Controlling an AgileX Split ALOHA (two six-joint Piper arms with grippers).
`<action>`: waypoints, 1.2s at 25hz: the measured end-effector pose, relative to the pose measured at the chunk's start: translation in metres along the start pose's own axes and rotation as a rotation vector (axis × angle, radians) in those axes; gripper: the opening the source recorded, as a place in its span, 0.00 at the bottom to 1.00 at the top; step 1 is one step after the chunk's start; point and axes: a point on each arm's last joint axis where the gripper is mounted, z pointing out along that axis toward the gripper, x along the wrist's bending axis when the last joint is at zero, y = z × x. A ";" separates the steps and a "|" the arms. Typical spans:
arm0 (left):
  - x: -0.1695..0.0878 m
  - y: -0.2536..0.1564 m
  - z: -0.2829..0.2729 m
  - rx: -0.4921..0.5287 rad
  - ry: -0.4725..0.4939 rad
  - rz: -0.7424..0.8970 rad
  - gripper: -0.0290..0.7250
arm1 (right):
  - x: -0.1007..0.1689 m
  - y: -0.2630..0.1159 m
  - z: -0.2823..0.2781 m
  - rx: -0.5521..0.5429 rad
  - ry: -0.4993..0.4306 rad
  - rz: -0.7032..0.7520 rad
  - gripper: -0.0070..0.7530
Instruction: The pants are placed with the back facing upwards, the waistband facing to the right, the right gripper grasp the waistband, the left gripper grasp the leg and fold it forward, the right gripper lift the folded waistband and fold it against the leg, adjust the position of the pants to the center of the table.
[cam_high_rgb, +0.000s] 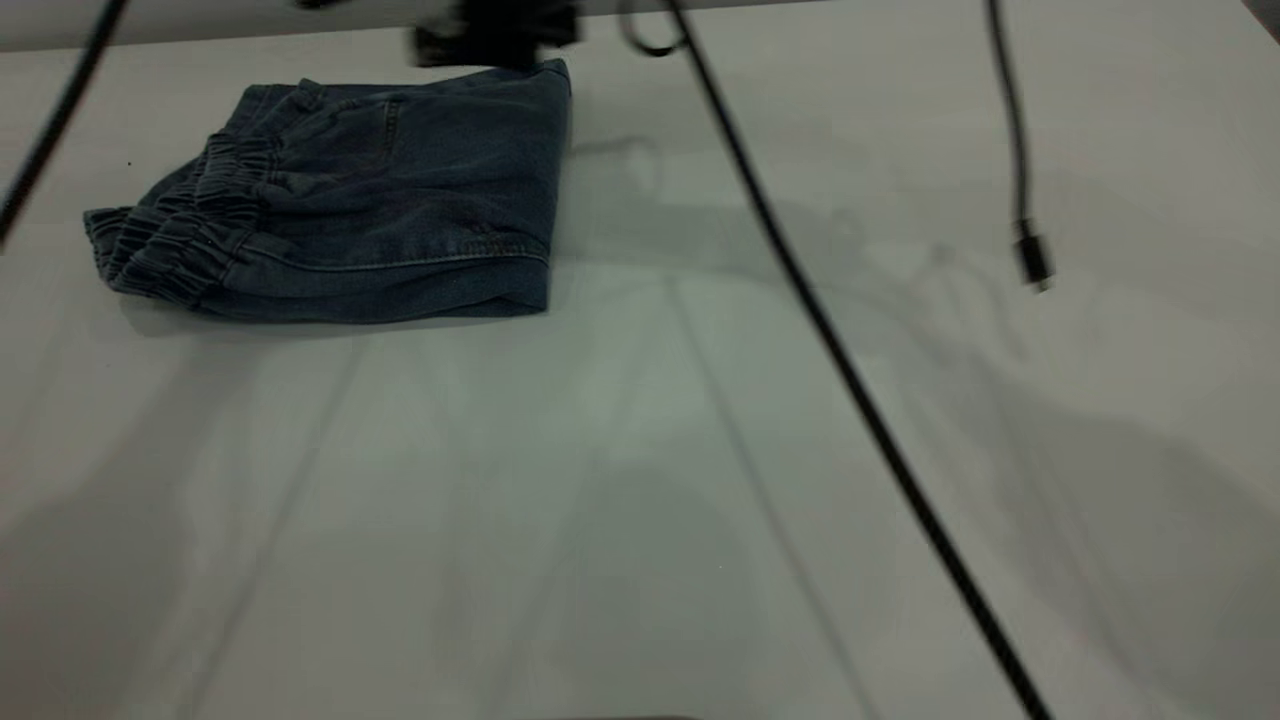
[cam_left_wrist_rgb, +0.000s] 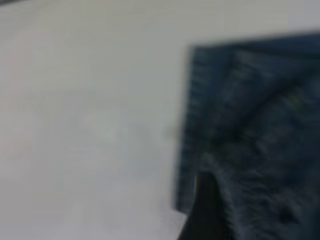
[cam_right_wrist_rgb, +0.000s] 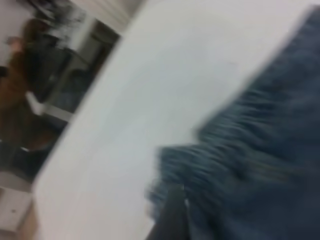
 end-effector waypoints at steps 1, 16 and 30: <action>-0.005 -0.003 0.002 0.027 -0.052 0.035 0.71 | -0.010 0.002 -0.007 0.021 -0.031 0.014 0.80; -0.056 -0.049 0.112 0.259 -0.390 0.588 0.71 | -0.089 0.012 -0.100 0.367 -0.539 0.025 0.76; -0.073 -0.070 0.151 0.359 -0.341 0.664 0.71 | -0.030 0.061 -0.148 0.282 -0.663 -0.119 0.76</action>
